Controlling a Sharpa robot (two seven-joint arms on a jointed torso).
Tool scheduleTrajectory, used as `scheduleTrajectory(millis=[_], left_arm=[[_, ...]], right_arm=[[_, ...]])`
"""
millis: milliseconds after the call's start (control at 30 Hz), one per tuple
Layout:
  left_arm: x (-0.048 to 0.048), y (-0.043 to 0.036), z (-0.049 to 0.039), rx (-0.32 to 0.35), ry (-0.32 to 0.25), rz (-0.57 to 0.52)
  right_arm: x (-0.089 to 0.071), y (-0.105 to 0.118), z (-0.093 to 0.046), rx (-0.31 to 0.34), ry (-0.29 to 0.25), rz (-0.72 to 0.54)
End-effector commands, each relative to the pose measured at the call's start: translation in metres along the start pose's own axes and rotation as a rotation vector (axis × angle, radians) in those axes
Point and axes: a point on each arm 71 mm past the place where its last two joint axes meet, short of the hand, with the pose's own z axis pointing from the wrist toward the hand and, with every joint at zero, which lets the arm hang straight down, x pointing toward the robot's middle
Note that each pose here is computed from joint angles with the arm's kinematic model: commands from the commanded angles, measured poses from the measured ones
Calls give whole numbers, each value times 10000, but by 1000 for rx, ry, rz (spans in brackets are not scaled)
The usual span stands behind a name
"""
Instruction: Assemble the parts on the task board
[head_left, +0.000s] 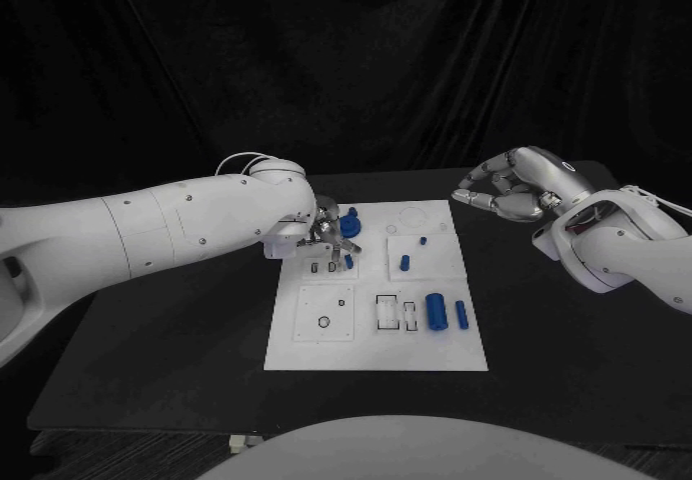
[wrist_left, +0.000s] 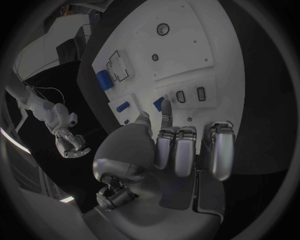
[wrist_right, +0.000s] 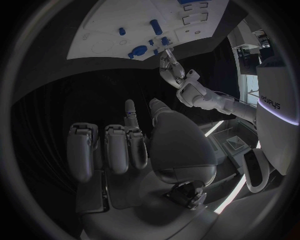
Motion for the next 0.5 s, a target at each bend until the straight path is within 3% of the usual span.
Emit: scheduleTrajectory(millis=[33,500], left_arm=[[7,-31,21,23,0,0],[25,-45,116,18,7,-5]], right_arm=[[11,-13,-4,13,7,-4],[23,-8,11,5,12,-4]])
